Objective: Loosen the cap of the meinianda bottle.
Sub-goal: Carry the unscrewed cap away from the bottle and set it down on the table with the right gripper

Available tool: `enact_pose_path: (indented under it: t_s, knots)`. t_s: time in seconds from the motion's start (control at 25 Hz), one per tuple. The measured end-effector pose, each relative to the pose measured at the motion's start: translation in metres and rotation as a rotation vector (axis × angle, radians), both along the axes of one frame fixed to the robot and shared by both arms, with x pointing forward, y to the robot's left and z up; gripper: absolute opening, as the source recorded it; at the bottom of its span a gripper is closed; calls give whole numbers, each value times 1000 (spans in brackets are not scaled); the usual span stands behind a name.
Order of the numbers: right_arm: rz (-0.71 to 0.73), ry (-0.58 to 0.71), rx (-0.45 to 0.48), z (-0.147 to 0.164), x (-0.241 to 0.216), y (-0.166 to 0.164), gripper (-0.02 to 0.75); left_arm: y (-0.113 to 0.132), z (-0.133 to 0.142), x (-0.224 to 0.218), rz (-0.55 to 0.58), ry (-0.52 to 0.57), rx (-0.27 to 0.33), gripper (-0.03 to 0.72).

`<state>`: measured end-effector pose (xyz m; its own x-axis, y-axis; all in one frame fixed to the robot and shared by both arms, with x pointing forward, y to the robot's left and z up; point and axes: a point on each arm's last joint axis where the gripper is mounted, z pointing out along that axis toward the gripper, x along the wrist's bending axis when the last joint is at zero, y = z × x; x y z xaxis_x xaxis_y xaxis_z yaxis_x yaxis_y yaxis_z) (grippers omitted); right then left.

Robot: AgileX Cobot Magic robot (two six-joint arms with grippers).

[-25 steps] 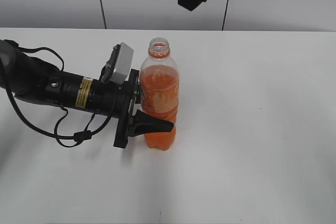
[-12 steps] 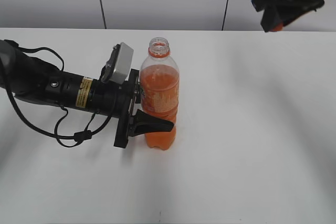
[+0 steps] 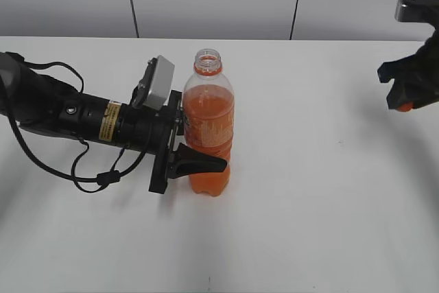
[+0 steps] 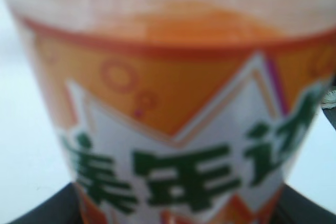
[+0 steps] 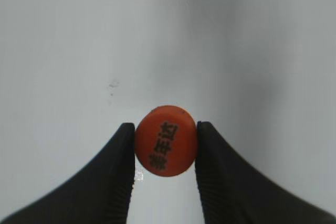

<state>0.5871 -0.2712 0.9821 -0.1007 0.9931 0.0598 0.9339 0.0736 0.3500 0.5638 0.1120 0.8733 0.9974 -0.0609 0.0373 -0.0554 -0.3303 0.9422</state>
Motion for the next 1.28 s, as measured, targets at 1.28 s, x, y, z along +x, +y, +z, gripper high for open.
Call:
enact_pose_path:
  t_s: [1.28]
  knots:
    - [-131, 71, 65, -83, 0, -6, 269, 0, 0, 0, 0, 0, 0, 400]
